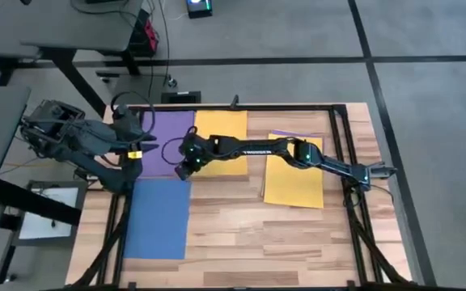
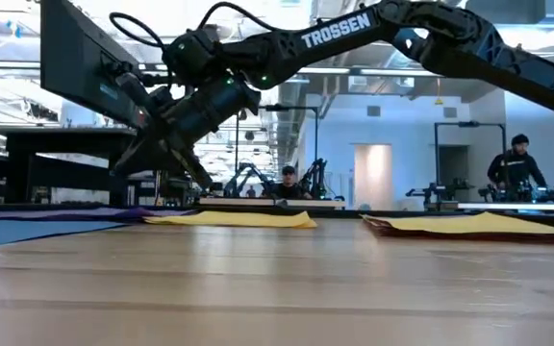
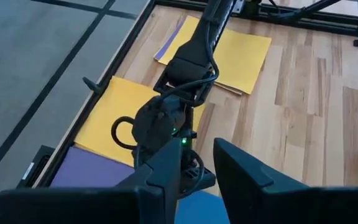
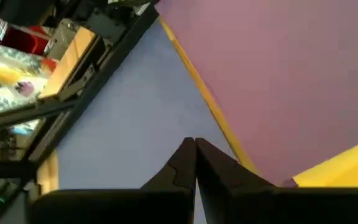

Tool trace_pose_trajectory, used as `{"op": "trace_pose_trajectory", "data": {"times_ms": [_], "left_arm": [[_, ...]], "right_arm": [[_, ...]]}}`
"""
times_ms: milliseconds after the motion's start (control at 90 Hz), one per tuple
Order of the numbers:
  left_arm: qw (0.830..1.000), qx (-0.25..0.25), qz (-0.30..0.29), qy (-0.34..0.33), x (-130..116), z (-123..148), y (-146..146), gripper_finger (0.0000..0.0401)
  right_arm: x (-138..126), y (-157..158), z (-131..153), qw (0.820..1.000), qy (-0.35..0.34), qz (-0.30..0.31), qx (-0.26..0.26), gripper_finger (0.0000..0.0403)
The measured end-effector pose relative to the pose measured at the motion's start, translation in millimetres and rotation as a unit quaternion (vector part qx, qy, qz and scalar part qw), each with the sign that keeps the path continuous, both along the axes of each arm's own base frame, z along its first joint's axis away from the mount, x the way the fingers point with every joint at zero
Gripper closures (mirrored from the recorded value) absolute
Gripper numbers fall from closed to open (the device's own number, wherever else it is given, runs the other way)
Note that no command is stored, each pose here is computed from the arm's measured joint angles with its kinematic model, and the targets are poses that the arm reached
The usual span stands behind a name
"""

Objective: Organize paper
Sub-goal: Stack the purple paper on top of the purple paper

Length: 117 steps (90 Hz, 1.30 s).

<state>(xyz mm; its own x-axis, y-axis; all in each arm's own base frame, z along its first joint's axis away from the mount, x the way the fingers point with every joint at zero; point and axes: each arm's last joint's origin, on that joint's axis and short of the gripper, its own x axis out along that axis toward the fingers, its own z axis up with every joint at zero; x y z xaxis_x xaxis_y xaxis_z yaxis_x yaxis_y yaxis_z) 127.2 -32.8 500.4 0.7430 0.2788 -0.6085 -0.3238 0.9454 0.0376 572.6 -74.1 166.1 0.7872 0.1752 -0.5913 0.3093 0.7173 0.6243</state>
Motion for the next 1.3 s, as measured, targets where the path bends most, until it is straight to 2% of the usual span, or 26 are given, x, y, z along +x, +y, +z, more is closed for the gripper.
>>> {"op": "trace_pose_trajectory", "data": {"times_ms": [178,311,411,689,1300], "left_arm": [[1.0,0.0,0.0,0.0,0,0,0,0.0319],[1.0,0.001,-0.001,0.0,0,0,0,0.0319],[1.0,0.001,-0.001,0.0,0,0,0,0.0319],[1.0,0.001,0.0,0.0,0,0,0,0.0319],[1.0,0.01,-0.004,0.001,9,-1,-3,0.0319]], "right_arm": [[4,14,3,0.995,-0.035,0.063,-0.073,0.0403],[6,41,3,0.976,-0.059,0.144,-0.151,0.0403],[7,55,3,0.966,-0.067,0.174,-0.177,0.0403],[7,73,2,0.961,-0.071,0.194,-0.182,0.0403],[7,65,1,0.964,-0.063,0.186,-0.179,0.0403]]}}
